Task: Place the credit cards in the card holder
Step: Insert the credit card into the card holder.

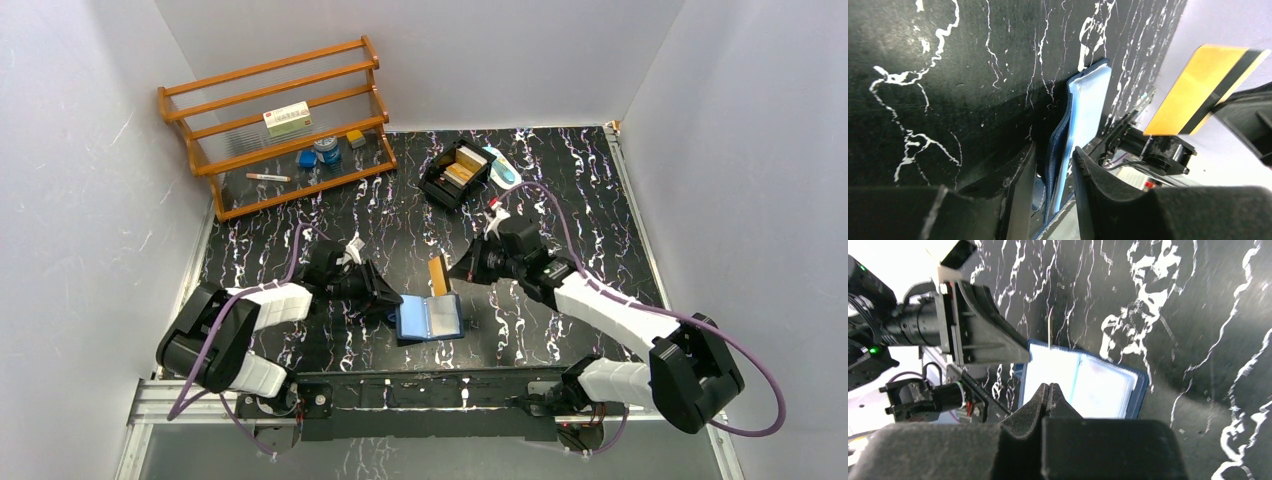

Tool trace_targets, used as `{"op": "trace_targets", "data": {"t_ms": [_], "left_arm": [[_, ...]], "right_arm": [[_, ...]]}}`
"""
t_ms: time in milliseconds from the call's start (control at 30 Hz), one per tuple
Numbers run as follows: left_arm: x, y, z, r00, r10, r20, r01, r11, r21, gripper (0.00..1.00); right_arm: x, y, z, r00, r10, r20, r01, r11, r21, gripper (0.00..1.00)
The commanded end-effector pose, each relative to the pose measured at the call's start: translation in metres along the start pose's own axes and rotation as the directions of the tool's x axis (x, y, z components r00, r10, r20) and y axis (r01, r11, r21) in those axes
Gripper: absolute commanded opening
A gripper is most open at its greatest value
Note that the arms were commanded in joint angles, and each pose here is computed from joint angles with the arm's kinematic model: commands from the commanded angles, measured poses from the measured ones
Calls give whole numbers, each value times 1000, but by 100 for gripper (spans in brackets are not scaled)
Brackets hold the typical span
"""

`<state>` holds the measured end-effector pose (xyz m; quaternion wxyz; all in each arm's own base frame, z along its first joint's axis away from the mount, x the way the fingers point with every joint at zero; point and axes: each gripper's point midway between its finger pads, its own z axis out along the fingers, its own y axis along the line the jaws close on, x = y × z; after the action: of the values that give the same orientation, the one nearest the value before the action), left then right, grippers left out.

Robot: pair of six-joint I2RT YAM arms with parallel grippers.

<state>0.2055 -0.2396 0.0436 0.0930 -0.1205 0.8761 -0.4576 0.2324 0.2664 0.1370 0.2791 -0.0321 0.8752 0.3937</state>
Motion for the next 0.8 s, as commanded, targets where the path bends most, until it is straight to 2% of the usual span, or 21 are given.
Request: {"op": "trace_targets", "data": {"t_ms": [0, 200, 333, 433, 767], "left_arm": [[-5, 11, -11, 996, 85, 18, -83, 990, -116, 32], [1, 21, -16, 994, 107, 11, -104, 984, -147, 29], [4, 26, -15, 995, 95, 0, -94, 984, -151, 15], [6, 29, -15, 996, 91, 2, -89, 983, -158, 8], [11, 38, -12, 997, 76, -12, -77, 984, -163, 1]], "right_arm": [[2, 31, -4, 997, 66, 47, -60, 990, -126, 0], [30, 27, 3, 992, 129, -6, -129, 983, -133, 0], [37, 26, 7, 990, 136, -18, -138, 981, -138, 0], [43, 21, 12, 987, 159, -29, -161, 978, -129, 0], [52, 4, 20, 987, 159, -19, -160, 984, -80, 0]]}}
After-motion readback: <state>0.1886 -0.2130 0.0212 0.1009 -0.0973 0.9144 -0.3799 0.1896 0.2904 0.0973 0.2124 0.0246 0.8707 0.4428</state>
